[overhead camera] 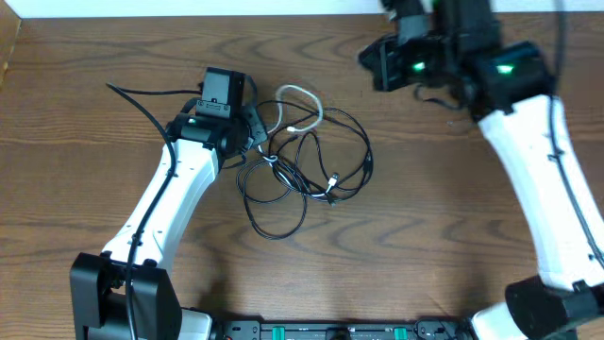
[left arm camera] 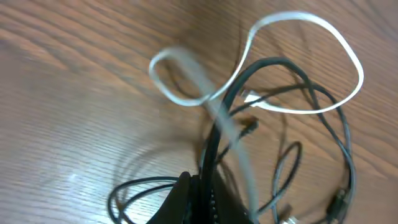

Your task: Untangle cables

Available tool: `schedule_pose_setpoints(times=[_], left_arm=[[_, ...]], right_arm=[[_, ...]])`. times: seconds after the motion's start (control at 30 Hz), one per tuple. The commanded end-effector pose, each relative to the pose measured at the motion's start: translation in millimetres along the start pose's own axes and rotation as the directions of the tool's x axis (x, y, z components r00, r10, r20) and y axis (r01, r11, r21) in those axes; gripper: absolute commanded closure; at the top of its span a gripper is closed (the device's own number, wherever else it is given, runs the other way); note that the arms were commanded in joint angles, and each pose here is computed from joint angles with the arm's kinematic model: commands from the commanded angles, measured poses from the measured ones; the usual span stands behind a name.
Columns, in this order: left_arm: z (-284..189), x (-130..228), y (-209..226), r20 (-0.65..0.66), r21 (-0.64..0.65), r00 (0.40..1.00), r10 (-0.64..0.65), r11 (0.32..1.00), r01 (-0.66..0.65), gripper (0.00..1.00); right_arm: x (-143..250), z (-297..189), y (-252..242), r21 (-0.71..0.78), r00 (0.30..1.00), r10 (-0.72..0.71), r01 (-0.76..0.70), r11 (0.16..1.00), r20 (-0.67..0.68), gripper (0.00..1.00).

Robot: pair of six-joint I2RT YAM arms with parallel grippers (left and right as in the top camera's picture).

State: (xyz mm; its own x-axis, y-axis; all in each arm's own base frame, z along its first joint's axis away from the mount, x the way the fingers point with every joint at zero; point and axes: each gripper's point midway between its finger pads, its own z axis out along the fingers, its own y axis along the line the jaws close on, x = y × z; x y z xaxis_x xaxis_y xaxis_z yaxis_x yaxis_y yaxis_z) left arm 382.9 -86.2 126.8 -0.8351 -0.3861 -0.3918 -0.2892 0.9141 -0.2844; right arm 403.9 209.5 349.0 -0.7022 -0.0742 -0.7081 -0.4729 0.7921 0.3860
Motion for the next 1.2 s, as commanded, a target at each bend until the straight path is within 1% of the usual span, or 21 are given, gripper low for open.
schedule_pose_setpoints(times=[0.0, 0.07, 0.1, 0.13, 0.17, 0.2, 0.23, 0.27, 0.33, 0.37, 0.47, 0.53, 0.57, 0.6, 0.7, 0.83, 0.93, 1.0, 1.03, 1.13, 1.17], left_arm=[[5.2, -0.3, 16.2, 0.01, -0.076, 1.0, 0.021, 0.997, -0.02, 0.92], [4.6, 3.7, 3.3, -0.017, -0.003, 0.997, 0.07, 0.998, -0.07, 0.93], [0.4, 7.5, -11.6, -0.037, 0.082, 0.994, 0.106, 0.991, -0.102, 0.92], [-8.9, 10.8, -28.1, -0.053, 0.174, 0.99, 0.134, 0.977, -0.123, 0.93], [-20.9, 13.3, -43.2, -0.056, 0.259, 0.985, 0.166, 0.955, -0.146, 0.93], [-51.2, 12.1, -63.9, -0.02, 0.372, 0.979, 0.201, 0.911, -0.179, 0.92], [-68.1, 9.0, -69.8, 0.021, 0.402, 0.976, 0.215, 0.892, -0.205, 0.93], [-100.0, 2.8, -75.2, 0.117, 0.427, 0.963, 0.243, 0.863, -0.27, 0.93], [-138.3, -0.7, -78.8, 0.22, 0.446, 0.942, 0.252, 0.833, -0.327, 0.93], [-162.0, -1.2, -79.8, 0.284, 0.453, 0.924, 0.257, 0.814, -0.365, 0.93], [-186.2, -0.5, -80.1, 0.342, 0.461, 0.907, 0.246, 0.797, -0.39, 0.93], [-188.5, -1.9, -81.0, 0.341, 0.471, 0.913, 0.224, 0.8, -0.372, 0.92], [-191.7, -6.5, -84.0, 0.349, 0.486, 0.917, 0.193, 0.8, -0.353, 0.93], [-198.7, -17.5, -87.8, 0.374, 0.509, 0.917, 0.138, 0.796, -0.327, 0.92], [-215.8, -41.1, -89.7, 0.409, 0.563, 0.913, 0.001, 0.787, -0.253, 0.93], [-231.2, -71.1, -79.4, 0.452, 0.595, 0.883, -0.128, 0.781, -0.192, 0.93], [-237.1, -83.3, -72.0, 0.46, 0.61, 0.867, -0.19, 0.778, -0.154, 0.93], [-246.2, -90.5, -75.1, 0.493, 0.621, 0.846, -0.203, 0.763, -0.179, 0.93], [-255.4, -95.7, -79.7, 0.509, 0.643, 0.831, -0.224, 0.741, -0.194, 0.93], [-293.2, -100.4, -101.4, 0.56, 0.711, 0.793, -0.239, 0.63, -0.313, 0.92], [-307.8, -100.6, -105.4, 0.565, 0.733, 0.782, -0.262, 0.594, -0.331, 0.93]], right_arm=[[-21.6, -40.4, 6.5, 0.006, 0.995, -0.069, 0.068, 0.998, 0.068, 0.99], [-10.4, -39.1, 8.1, -0.001, 0.997, -0.079, 0.08, 0.997, 0.022, 0.99], [4.0, -29.1, 7.1, -0.007, 0.996, -0.081, 0.081, 0.997, -0.042, 0.95], [9.7, -23.9, 7.0, -0.013, 0.994, -0.082, 0.081, 0.997, -0.069, 0.88], [20.5, -12.9, 10.2, -0.035, 0.988, -0.095, 0.091, 0.995, -0.119, 0.76], [32.6, 2.3, 12.5, -0.049, 0.98, -0.094, 0.087, 0.995, -0.175, 0.64], [38.3, 10.7, 12.2, -0.055, 0.975, -0.093, 0.084, 0.995, -0.202, 0.62], [45.5, 22.1, 15.9, -0.086, 0.967, -0.098, 0.08, 0.993, -0.234, 0.6], [50.5, 31.7, 28.7, -0.176, 0.96, -0.13, 0.087, 0.98, -0.249, 0.57], [52.9, 37.6, 39.2, -0.231, 0.956, -0.149, 0.09, 0.969, -0.251, 0.53], [54.0, 47.3, 64.8, -0.335, 0.954, -0.183, 0.097, 0.937, -0.236, 0.51], [54.6, 47.9, 75.5, -0.368, 0.953, -0.199, 0.106, 0.924, -0.227, 0.5], [56.9, 49.0, 80.4, -0.374, 0.951, -0.208, 0.112, 0.921, -0.23, 0.5], [59.9, 53.5, 81.1, -0.369, 0.948, -0.21, 0.111, 0.923, -0.241, 0.49], [68.7, 69.2, 70.7, -0.323, 0.942, -0.157, 0.055, 0.945, -0.298, 0.5], [80.1, 89.3, 60.0, -0.303, 0.928, -0.138, 0.028, 0.953, -0.347, 0.48], [91.0, 106.1, 53.8, -0.305, 0.913, -0.121, -0.004, 0.952, -0.39, 0.49], [100.5, 119.9, 55.0, -0.32, 0.901, -0.129, -0.011, 0.947, -0.414, 0.49], [103.0, 125.6, 50.4, -0.301, 0.898, -0.127, -0.006, 0.954, -0.421, 0.49], [102.4, 131.1, 47.0, -0.298, 0.9, -0.128, -0.002, 0.955, -0.416, 0.46], [100.1, 131.5, 49.1, -0.312, 0.905, -0.136, 0.003, 0.95, -0.404, 0.45]])
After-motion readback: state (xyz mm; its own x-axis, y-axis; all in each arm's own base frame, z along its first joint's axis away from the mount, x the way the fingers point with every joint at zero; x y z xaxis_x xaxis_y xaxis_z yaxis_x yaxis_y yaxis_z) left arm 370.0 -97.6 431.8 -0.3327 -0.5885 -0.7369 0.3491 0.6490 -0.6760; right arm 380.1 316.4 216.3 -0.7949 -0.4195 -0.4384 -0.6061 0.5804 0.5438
